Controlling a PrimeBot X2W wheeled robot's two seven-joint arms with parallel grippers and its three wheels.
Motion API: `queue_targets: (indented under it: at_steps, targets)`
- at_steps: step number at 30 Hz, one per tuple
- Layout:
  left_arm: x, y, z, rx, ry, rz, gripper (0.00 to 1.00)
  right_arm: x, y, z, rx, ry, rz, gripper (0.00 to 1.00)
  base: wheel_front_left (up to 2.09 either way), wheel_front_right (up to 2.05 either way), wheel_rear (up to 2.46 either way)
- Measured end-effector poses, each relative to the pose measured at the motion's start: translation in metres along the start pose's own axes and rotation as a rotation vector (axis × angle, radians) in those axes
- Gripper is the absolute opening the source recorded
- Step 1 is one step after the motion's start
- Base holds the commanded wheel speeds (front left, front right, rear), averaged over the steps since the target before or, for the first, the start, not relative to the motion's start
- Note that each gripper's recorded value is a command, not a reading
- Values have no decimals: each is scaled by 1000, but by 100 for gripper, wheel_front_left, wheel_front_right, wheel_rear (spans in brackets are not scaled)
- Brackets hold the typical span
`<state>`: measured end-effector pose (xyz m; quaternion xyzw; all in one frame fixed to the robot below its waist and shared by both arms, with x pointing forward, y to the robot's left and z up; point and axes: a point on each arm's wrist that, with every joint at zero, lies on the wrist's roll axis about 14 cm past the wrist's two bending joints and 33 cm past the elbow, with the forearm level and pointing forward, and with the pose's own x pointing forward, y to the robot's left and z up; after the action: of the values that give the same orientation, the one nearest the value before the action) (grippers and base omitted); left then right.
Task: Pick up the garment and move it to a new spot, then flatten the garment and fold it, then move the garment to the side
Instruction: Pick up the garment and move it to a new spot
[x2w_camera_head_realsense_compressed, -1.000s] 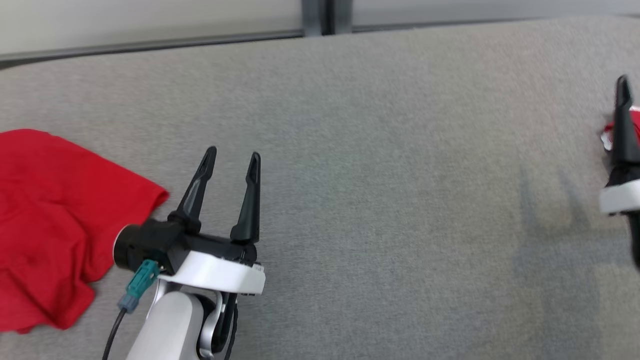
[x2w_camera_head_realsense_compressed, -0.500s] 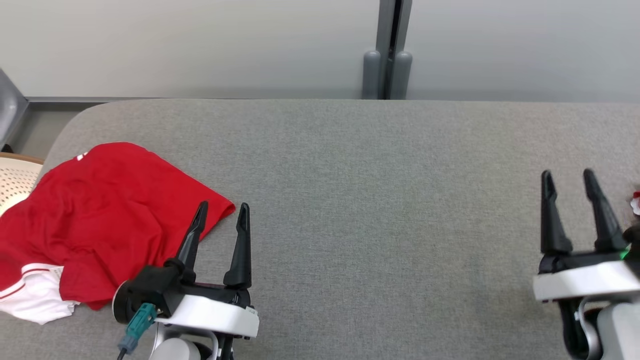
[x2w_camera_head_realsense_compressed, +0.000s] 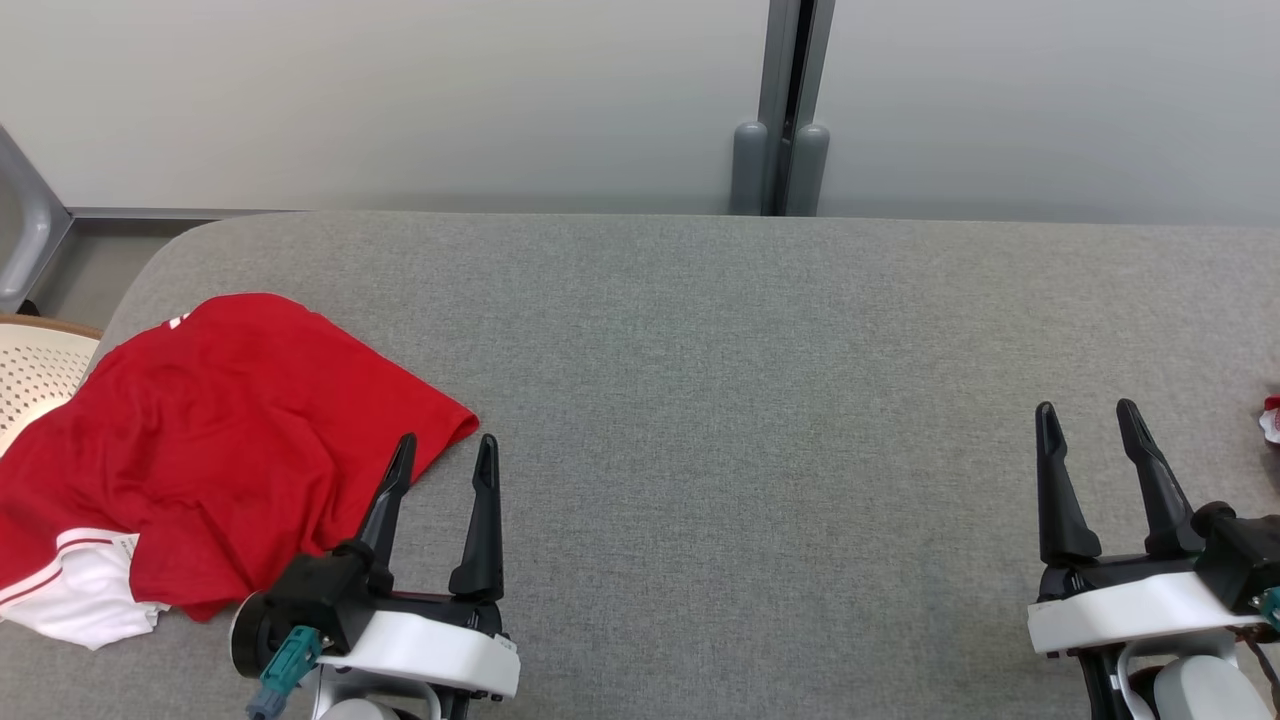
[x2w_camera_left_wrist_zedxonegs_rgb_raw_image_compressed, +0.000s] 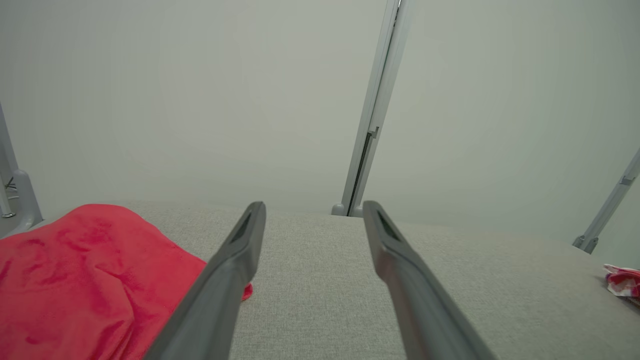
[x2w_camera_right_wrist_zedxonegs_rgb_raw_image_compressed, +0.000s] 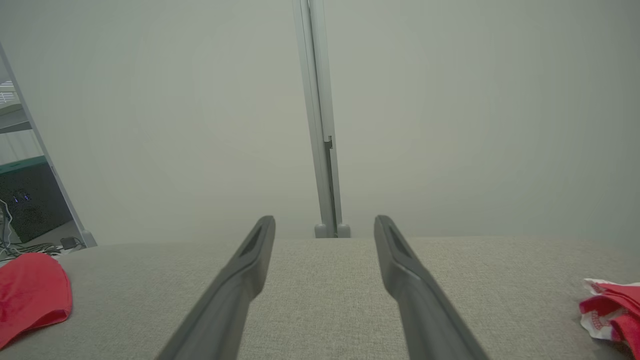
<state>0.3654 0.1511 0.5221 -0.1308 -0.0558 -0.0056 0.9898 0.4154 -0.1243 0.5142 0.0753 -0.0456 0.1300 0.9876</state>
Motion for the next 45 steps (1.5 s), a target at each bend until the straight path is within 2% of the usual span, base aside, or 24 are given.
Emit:
queue_targets:
  at_steps: [7,12,32,45]
  targets:
    - [-3,2,2,-2,-6,8,100,5,7,-1,-3,4,28,100,0,0,0]
    - [-12,19,11,9,-26,64,100,13,32,-8,16,21,98,100,0,0,0]
    - [-92,120,51,78,-127,442,100,41,186,-43,81,113,524,100,0,0,0]
    - [-98,128,51,86,-122,484,100,46,199,-52,103,142,564,100,0,0,0]
